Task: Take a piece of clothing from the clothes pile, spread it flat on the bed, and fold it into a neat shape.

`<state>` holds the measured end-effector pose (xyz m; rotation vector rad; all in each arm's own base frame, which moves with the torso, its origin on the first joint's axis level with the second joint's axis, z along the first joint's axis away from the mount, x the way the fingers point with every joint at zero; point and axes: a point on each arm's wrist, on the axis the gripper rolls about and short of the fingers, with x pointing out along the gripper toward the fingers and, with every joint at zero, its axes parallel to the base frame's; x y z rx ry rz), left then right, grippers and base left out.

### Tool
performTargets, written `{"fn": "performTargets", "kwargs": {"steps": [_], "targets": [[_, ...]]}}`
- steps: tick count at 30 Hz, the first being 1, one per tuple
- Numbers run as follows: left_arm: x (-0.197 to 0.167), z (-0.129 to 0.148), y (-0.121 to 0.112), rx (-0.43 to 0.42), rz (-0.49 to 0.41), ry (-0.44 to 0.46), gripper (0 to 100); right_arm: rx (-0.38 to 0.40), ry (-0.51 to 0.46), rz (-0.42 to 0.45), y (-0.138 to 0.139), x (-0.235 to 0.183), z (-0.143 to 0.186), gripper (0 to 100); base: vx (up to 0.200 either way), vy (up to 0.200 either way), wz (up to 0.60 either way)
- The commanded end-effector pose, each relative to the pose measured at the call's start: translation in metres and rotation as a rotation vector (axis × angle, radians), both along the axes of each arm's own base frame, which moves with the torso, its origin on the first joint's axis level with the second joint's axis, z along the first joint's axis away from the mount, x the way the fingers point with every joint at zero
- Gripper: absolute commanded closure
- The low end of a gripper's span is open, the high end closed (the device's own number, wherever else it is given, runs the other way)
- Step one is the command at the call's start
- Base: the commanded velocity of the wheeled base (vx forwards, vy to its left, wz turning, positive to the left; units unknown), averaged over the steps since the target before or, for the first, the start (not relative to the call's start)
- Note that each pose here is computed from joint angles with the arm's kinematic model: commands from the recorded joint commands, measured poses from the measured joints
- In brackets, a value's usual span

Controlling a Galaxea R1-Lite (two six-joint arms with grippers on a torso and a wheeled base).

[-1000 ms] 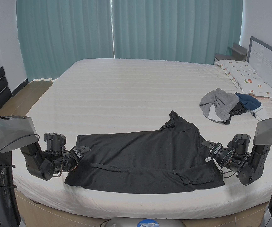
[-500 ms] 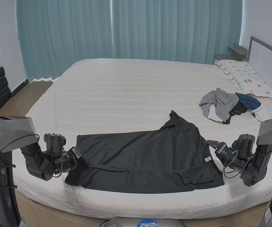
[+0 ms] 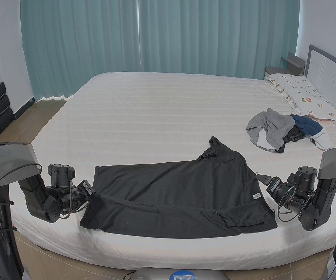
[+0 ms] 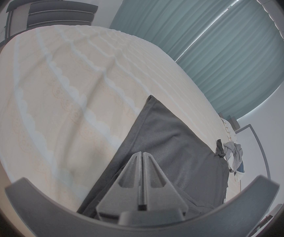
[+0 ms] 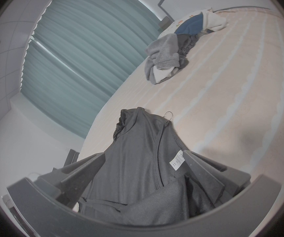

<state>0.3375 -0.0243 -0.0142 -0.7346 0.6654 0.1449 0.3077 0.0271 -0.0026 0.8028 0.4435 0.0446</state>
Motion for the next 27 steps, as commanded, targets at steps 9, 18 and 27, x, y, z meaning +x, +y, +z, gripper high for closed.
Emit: {"fn": "performTargets", "kwargs": {"steps": [9,18,27], "targets": [[-0.004,0.01,0.006,-0.001,0.02,-0.015,100,-0.089,0.029,0.117,-0.024,-0.011,-0.019,0,0.0,0.0,0.0],[-0.005,0.008,0.009,-0.001,0.027,-0.006,100,-0.069,0.026,0.224,-0.024,-0.011,-0.024,0,0.0,0.0,0.0],[-0.005,0.005,0.009,0.0,0.029,0.002,100,-0.132,0.042,0.292,-0.02,-0.007,-0.045,0,0.0,0.0,0.0]]}}
